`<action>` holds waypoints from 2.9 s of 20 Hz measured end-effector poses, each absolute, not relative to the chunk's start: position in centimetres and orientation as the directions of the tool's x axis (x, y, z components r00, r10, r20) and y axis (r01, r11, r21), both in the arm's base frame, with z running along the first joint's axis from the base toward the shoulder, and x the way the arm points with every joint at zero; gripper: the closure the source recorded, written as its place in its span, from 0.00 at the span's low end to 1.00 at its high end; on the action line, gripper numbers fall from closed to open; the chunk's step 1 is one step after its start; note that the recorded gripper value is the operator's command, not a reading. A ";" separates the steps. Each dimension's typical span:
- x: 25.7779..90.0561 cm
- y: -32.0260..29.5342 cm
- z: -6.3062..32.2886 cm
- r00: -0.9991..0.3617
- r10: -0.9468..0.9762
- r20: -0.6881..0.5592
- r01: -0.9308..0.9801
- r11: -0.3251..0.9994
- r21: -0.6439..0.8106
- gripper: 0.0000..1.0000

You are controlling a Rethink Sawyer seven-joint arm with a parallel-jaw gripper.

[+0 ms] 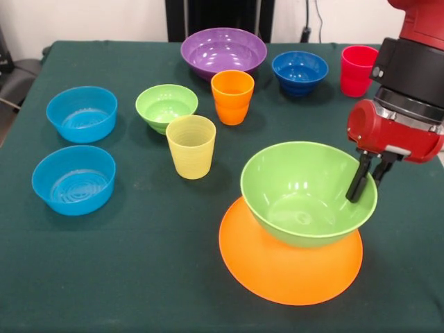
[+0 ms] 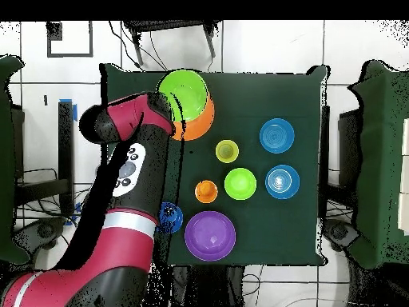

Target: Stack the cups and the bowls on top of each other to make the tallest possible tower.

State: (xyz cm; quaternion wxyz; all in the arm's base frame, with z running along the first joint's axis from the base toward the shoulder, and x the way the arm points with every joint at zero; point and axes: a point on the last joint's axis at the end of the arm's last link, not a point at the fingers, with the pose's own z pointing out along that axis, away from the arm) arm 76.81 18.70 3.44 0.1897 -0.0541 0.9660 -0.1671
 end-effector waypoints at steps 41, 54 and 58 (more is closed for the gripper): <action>75.3 18.4 3.8 -0.933 -0.146 -0.328 -0.032 0.943 -0.331 0.00; 75.7 18.5 4.9 -0.924 -0.147 -0.354 -0.028 0.946 -0.322 0.00; 76.1 18.6 6.3 -0.918 -0.143 -0.369 -0.020 0.948 -0.318 0.00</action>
